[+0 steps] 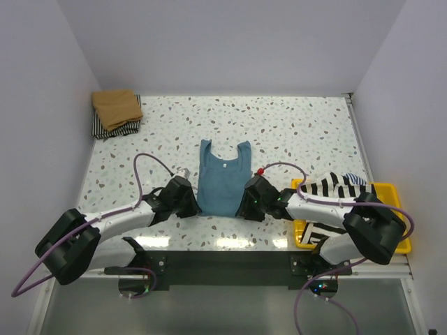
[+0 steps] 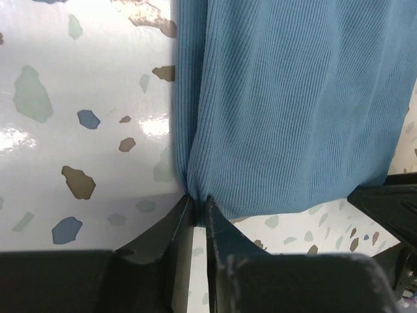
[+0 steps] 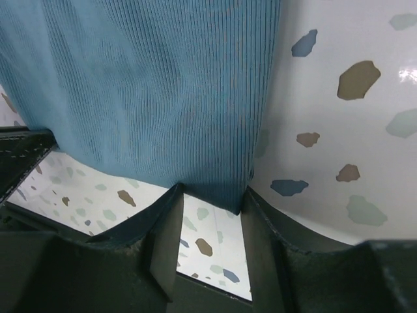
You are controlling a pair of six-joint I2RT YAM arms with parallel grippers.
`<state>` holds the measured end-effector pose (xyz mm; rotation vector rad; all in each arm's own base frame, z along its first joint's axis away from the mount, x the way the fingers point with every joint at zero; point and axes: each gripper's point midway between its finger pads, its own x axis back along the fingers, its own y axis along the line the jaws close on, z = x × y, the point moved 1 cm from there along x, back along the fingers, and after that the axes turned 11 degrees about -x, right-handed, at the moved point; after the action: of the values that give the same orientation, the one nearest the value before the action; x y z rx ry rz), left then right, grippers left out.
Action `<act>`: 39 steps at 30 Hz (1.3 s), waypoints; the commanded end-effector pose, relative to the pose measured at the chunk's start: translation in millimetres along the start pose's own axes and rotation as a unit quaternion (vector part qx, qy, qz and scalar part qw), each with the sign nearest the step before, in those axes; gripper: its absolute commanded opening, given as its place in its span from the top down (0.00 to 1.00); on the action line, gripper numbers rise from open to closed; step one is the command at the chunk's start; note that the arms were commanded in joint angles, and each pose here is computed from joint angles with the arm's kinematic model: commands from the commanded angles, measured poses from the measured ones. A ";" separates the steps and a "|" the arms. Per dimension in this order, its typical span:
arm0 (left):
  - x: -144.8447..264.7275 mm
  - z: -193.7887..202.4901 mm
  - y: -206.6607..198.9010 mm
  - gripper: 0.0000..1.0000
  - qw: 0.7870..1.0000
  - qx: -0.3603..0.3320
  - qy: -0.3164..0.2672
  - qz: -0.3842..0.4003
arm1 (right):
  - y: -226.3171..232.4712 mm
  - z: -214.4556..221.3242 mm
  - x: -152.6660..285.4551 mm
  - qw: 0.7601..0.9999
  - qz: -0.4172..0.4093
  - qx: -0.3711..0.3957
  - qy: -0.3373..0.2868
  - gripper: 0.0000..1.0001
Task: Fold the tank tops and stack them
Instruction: Fold the tank top
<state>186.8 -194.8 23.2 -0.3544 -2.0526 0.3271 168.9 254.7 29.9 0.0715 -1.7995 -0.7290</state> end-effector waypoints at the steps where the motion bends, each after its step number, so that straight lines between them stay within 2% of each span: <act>1: -1.1 42.1 26.1 0.84 0.997 -0.004 0.067 -0.046 | -10.0 1.4 -8.5 1.000 0.017 -0.005 -0.003 0.58; 6: 3.8 42.7 19.7 1.00 0.997 -0.009 0.067 -0.038 | -18.9 -2.2 -4.8 0.999 0.037 0.015 -0.011 0.85; 9: 12.3 44.6 11.0 1.00 0.997 -0.012 0.075 -0.025 | -25.1 0.5 7.0 0.998 0.050 0.038 -0.005 0.94; 16: 44.2 58.2 -10.8 1.00 0.996 -0.023 0.090 0.001 | -15.1 18.5 51.9 0.993 0.043 0.113 -0.011 0.99; 20: 77.8 55.7 -31.2 1.00 0.996 -0.025 0.087 0.024 | 12.4 22.5 91.4 0.989 0.006 0.141 -0.042 0.98; 25: 106.9 13.8 -58.1 1.00 0.999 -0.014 0.032 0.040 | 33.8 3.7 123.9 0.985 -0.008 0.149 -0.081 0.95; 29: 115.9 -39.2 -74.4 1.00 0.999 -0.010 -0.031 0.030 | 64.3 -16.6 141.2 0.979 -0.015 0.168 -0.119 0.92; 33: 105.7 -88.4 -69.4 1.00 0.997 0.009 -0.071 0.040 | 84.6 -44.1 130.5 0.979 -0.023 0.158 -0.124 0.94; 39: 80.7 -167.5 -73.1 1.00 0.991 0.016 -0.123 0.047 | 111.8 -118.3 97.8 0.983 -0.036 0.128 -0.124 0.95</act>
<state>243.2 -202.6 157.6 -0.2861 -2.1463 0.4432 231.3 237.7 169.0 0.1084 -2.0956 -0.5358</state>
